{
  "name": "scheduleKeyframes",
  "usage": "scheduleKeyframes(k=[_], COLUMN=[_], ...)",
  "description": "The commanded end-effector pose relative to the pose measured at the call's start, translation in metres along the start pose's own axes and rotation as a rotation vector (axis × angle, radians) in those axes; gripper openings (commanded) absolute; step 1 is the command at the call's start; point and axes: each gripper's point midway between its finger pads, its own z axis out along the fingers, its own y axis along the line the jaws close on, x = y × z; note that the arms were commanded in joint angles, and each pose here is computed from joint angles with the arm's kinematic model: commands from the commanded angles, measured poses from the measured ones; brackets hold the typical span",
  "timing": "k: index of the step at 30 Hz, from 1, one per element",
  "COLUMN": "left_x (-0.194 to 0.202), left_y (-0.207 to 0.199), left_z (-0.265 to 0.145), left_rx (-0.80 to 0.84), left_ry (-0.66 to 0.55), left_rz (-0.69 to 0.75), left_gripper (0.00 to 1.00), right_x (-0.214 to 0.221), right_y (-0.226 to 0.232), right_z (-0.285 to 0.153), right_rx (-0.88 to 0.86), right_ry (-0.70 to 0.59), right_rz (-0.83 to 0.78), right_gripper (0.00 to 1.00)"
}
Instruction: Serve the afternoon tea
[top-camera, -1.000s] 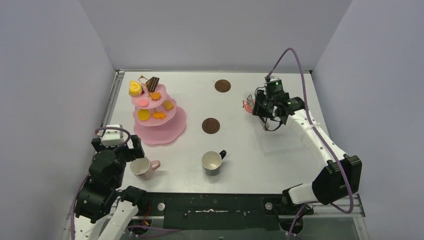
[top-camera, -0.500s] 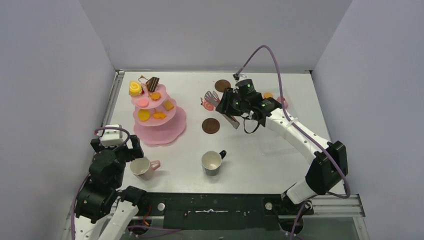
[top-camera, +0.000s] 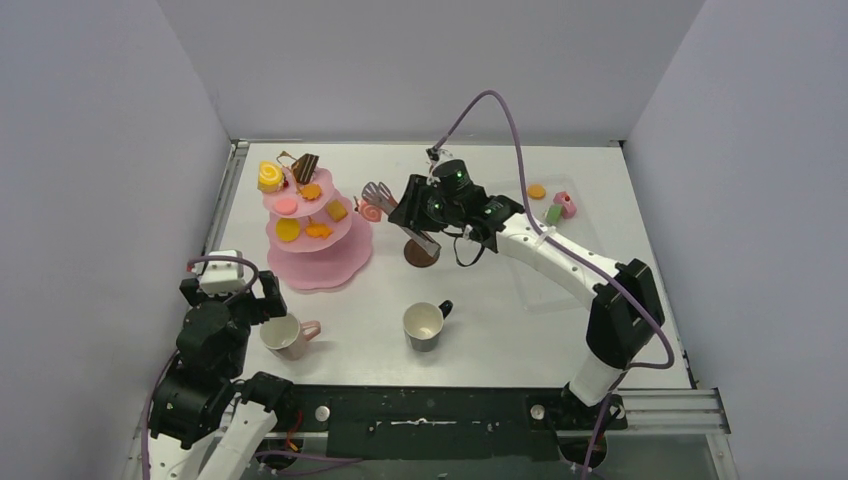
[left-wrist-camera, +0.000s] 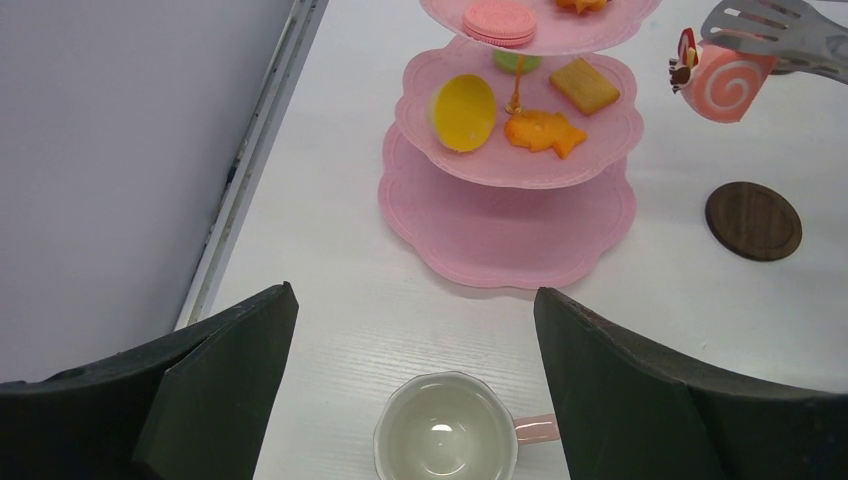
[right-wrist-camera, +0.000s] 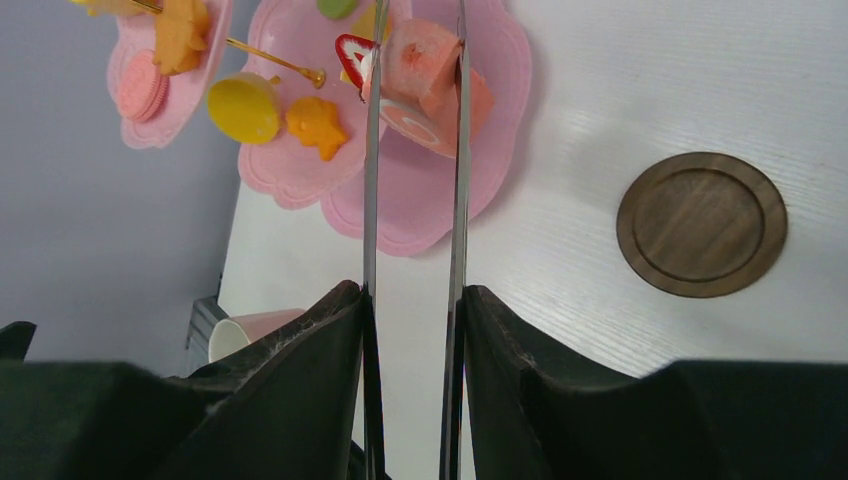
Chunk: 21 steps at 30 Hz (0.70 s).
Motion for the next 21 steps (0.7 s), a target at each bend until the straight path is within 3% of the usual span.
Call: scheduleKeyframes(k=[1, 11, 21], left_x=[-0.016, -0.017, -0.016], left_y=[0.003, 0.003, 0.002], left_z=[-0.004, -0.005, -0.005], left_rx=[-0.010, -0.007, -0.002], left_ry=[-0.057, -0.061, -0.062], left_rz=[-0.037, -0.042, -0.042], left_gripper=[0.87, 0.87, 0.87], right_x=[-0.038, -0.027, -0.018], right_y=[0.060, 0.092, 0.095], right_z=[-0.005, 0.020, 0.057], right_rx=[-0.176, -0.260, -0.279], right_ry=[-0.118, -0.068, -0.012], right_rz=[0.008, 0.036, 0.054], right_gripper=[0.38, 0.38, 0.43])
